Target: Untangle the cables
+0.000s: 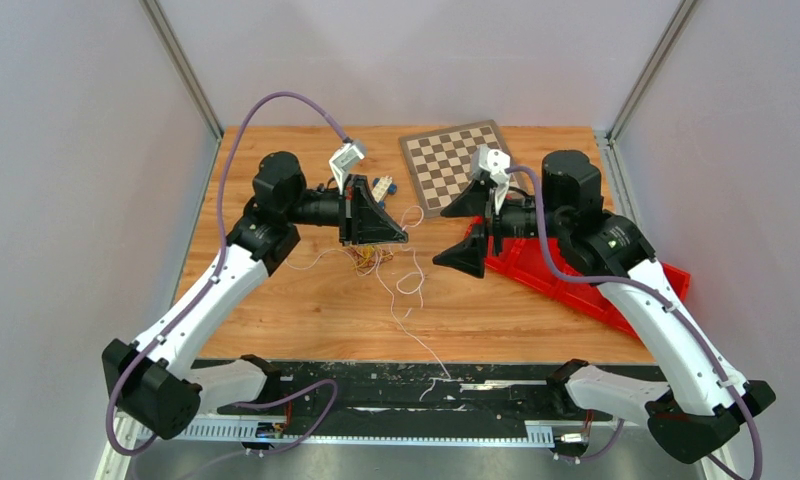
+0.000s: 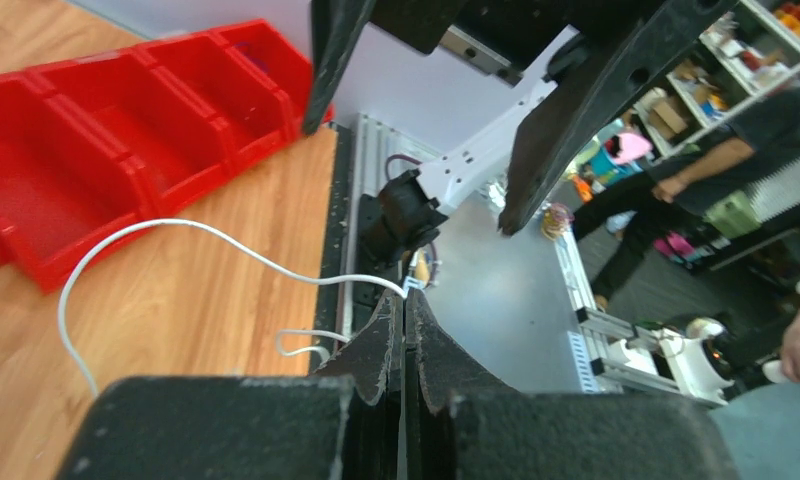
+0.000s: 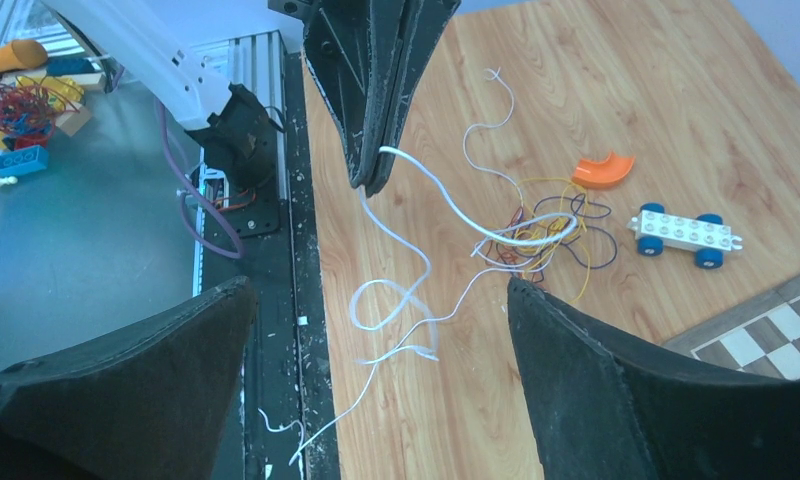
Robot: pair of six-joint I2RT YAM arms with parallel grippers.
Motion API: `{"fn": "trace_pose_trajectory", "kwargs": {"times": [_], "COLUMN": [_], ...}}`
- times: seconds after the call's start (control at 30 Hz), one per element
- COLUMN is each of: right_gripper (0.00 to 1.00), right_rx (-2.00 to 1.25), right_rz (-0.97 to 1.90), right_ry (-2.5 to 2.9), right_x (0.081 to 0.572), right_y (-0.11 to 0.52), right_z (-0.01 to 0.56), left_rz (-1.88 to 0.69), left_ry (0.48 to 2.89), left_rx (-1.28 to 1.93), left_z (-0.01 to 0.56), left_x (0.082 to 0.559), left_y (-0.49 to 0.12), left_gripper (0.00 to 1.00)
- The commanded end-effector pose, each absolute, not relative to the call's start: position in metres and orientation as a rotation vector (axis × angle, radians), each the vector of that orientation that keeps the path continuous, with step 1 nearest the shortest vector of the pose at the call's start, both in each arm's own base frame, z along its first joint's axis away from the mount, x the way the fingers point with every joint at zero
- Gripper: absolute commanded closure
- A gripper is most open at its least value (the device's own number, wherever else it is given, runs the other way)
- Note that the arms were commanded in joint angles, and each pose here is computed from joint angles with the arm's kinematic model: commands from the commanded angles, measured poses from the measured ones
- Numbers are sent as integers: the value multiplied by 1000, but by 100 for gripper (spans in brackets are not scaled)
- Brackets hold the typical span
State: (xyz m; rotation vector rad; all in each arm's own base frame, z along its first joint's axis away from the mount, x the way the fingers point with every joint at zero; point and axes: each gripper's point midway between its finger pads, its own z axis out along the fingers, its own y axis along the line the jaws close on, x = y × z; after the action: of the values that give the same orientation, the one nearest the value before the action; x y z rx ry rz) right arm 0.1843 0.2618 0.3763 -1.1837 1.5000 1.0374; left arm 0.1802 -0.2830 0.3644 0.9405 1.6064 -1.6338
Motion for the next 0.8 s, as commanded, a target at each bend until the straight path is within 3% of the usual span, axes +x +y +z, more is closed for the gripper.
{"fn": "trace_pose_trajectory", "kwargs": {"times": [0.0,0.27,0.4,0.53,0.6,0.63,0.7,0.77], "right_gripper": [0,3,34,39,47,57,94,100], "right_rx": [-1211,-1261,-1291,-1292,-1285,-1273,-1234,-1189], "right_rz": [996,912,880,891,893,885,864,841], "right_ry": [1469,1382,1362,1366,1376,1384,1400,1398], "right_x": [186,192,189,179,175,175,180,184], "right_y": [269,283,284,279,276,275,272,269], "right_z": [366,365,356,349,346,344,345,352], "left_rz": [-1750,-1878,-1912,-1891,-1881,-1883,-1878,-1872], "left_ry": [1493,1468,1463,1485,1489,1495,1496,1489], "left_rx": [1019,1123,1078,1015,981,966,932,920], "left_z": [390,395,403,405,406,406,409,413], "left_x": [164,144,148,158,163,165,170,173], "left_y": [-302,-321,-325,-329,-332,-333,-335,-336], "left_gripper": [100,100,100,100,100,100,100,100]}}
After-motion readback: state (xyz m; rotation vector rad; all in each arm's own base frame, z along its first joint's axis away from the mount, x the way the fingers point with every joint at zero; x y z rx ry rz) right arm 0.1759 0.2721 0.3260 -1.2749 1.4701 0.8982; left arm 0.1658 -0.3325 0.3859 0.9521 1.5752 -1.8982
